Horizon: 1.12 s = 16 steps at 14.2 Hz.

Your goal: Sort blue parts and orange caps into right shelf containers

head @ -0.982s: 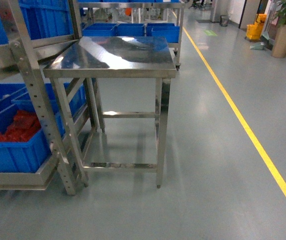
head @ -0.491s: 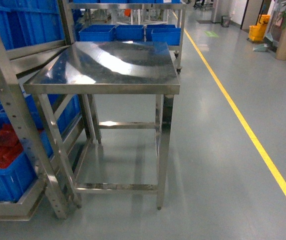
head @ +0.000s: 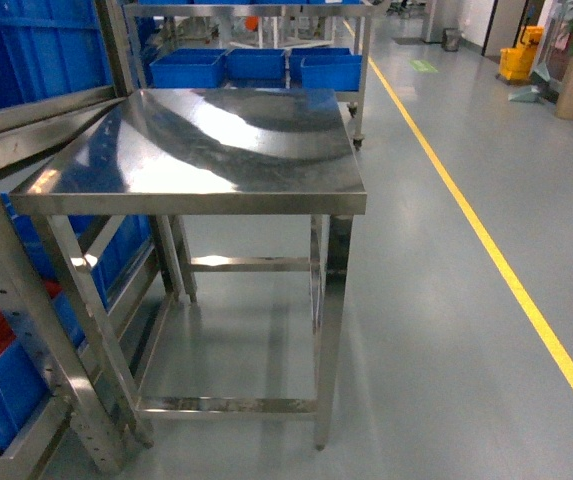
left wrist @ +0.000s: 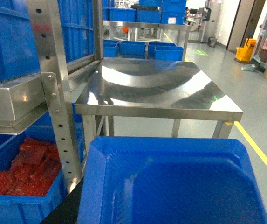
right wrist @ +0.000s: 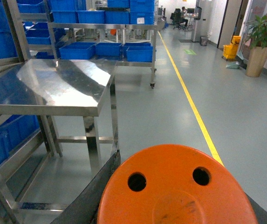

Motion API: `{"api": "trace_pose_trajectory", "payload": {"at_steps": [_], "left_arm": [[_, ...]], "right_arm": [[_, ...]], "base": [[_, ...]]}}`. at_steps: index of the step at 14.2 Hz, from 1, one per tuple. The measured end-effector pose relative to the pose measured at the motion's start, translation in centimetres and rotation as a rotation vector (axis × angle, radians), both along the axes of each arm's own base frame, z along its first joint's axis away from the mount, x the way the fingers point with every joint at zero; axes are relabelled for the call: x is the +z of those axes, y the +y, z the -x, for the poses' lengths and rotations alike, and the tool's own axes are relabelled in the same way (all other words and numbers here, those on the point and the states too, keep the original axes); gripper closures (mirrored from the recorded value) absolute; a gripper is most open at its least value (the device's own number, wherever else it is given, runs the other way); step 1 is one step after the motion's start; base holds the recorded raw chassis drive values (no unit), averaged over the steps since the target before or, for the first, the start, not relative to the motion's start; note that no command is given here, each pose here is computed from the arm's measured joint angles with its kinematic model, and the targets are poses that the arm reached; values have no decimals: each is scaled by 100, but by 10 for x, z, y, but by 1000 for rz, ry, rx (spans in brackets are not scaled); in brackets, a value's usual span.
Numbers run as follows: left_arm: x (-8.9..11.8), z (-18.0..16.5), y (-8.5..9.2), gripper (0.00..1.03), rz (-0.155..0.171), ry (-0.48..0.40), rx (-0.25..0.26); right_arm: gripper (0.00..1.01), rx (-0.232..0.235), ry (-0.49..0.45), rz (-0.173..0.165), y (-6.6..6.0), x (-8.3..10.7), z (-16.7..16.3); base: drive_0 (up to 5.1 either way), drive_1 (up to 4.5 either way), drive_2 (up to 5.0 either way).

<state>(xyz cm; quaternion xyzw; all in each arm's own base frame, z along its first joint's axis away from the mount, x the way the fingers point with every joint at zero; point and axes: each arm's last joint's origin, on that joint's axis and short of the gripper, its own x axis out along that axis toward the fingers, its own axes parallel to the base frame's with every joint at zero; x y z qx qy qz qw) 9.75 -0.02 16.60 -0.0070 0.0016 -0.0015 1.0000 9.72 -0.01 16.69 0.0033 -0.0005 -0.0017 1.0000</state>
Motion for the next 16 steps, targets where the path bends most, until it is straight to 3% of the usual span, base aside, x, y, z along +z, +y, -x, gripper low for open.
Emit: {"api": "trace_pose_trajectory", "payload": {"at_steps": [16], "left_arm": [[0,0,0,62,0,-2,2]], "right_arm": [[58,3,-3,0,0,0,0]], "base": [[-477,135,356]]}}
